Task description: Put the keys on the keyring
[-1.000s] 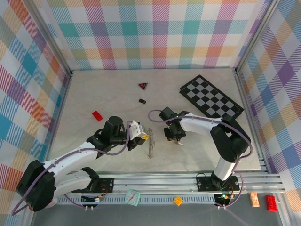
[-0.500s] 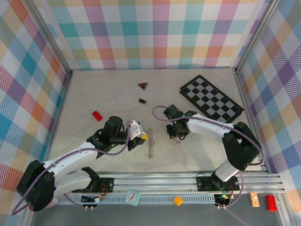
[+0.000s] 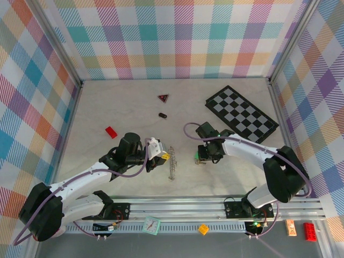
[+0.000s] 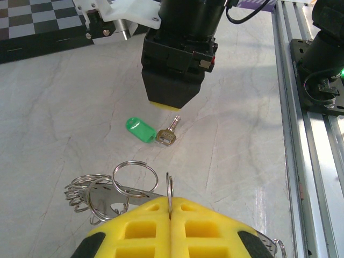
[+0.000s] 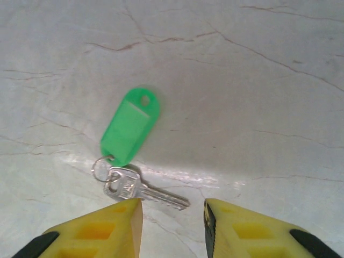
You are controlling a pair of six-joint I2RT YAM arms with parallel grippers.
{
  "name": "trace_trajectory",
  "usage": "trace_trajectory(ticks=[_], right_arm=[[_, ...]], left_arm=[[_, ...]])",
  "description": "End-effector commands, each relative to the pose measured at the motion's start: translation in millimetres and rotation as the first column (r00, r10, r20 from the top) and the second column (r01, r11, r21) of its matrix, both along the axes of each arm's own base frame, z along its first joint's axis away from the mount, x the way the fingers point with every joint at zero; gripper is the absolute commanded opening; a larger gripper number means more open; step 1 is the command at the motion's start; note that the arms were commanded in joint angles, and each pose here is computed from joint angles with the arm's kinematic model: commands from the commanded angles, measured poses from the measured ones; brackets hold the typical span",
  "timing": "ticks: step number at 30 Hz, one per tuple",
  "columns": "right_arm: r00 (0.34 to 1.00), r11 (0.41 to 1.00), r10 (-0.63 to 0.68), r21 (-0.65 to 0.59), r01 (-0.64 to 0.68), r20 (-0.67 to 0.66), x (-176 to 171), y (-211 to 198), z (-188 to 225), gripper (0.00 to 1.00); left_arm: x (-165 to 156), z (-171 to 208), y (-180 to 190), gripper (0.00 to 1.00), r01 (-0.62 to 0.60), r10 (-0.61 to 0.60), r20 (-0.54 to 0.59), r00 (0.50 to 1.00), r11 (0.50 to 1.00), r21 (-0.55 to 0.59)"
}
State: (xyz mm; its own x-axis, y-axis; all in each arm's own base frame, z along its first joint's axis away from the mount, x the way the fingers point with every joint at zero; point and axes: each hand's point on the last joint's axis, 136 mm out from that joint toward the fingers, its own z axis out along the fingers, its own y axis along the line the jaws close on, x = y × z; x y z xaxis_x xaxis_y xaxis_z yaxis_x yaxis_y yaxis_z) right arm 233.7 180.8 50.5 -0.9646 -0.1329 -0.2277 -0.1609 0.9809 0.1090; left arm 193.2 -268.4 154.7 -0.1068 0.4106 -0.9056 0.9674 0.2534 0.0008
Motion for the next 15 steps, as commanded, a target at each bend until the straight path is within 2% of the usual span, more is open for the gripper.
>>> trace_trajectory(ticks=[1,7,15], right_arm=[[0.996,0.997,0.083,0.002,-0.083,-0.041,-4.8,15.5,2.9,0.36],[0.993,0.994,0.105,-0.034,-0.107,-0.044,-2.3,28.7,-1.6,0.40],[0.988,0.986,0.128,-0.096,-0.136,-0.081,-1.0,37.7,-19.7,0.40]], left_arm=[[-0.8,10.7,-5.3,0.00,0.025,-0.024,0.037,0.999,1.000,-0.011],[-0.8,10.5,-5.3,0.00,0.025,-0.025,0.036,0.999,1.000,-0.011],[-1.2,11.5,-5.0,0.00,0.025,-0.024,0.037,0.999,1.000,-0.012]])
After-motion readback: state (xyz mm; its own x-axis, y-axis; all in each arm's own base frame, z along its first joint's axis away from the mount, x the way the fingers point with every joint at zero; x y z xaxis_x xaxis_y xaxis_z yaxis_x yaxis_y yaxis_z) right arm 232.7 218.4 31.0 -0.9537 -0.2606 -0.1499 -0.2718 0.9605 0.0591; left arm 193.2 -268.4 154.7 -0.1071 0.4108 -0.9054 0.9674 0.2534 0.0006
